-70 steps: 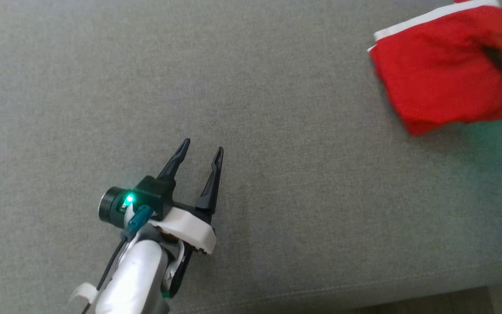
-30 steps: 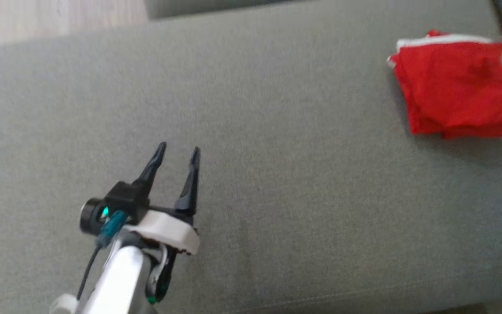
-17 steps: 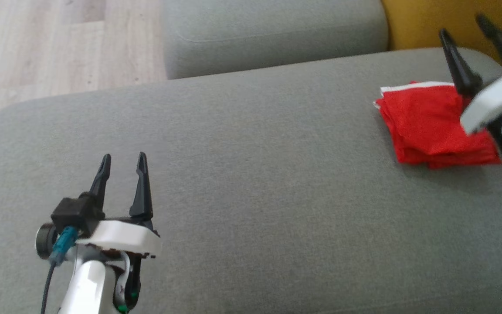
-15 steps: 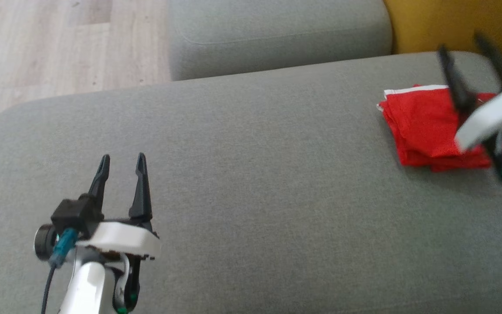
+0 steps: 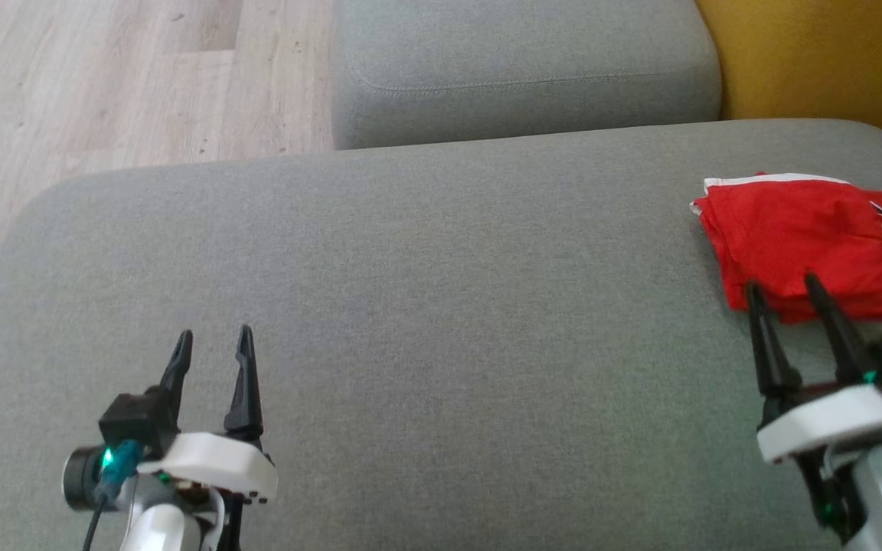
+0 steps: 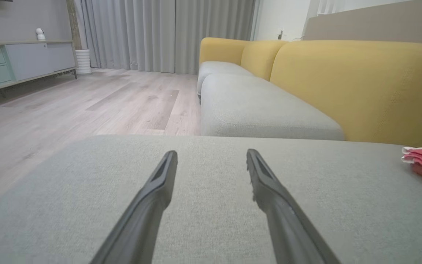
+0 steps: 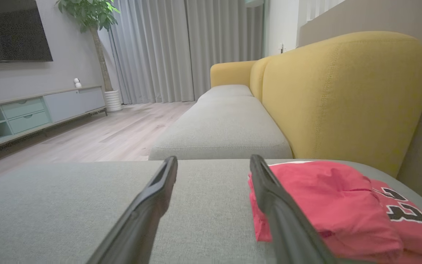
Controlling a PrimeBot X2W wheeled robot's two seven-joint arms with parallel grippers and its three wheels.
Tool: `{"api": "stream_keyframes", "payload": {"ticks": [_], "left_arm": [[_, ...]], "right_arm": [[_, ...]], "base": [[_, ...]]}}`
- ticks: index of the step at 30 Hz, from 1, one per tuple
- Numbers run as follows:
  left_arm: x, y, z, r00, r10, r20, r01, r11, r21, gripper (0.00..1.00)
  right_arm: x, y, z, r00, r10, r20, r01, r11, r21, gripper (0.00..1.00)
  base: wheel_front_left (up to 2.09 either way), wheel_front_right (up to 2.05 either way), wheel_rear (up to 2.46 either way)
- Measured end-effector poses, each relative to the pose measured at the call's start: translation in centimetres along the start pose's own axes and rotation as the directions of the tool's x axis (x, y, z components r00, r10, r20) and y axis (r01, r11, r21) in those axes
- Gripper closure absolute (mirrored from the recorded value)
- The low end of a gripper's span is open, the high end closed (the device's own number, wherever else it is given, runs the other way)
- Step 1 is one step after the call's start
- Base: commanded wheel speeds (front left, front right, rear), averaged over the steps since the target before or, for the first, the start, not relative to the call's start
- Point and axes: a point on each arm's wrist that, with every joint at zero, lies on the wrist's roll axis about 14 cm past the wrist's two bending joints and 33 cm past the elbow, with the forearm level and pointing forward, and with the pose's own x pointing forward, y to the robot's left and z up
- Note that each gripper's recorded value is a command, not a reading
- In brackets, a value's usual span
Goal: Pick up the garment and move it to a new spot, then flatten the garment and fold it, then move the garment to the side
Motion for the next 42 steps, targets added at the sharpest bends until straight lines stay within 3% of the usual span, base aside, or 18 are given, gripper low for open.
{"api": "stream_keyframes", "payload": {"ticks": [24,25,32,42], "left_arm": [[-0.3,0.1,-1.6,0.999,-0.001,-0.05,0.001,1.0,-0.003,0.0],[-0.3,0.0,-1.5,0.999,-0.003,-0.047,0.003,1.0,-0.004,1.0],[-3.6,0.6,-7.0,0.974,0.022,-0.227,-0.026,1.0,-0.016,1.0],[-3.5,0.9,-7.1,0.968,0.041,-0.248,-0.074,0.989,-0.125,1.0]], "right_arm": [[-0.9,1.2,-1.0,1.0,-0.019,-0.005,0.019,1.0,0.021,0.0],[-1.0,1.2,-1.0,1.0,-0.02,-0.005,0.02,1.0,0.021,1.0],[-3.9,1.8,-6.6,0.984,-0.04,-0.172,0.053,0.996,0.073,1.0],[-3.8,1.3,-6.6,0.98,-0.077,-0.183,0.11,0.978,0.179,1.0]], "base": [[0.0,0.0,0.0],[0.0,0.0,0.0],[0.0,0.0,0.0],[0.0,0.0,0.0]]}}
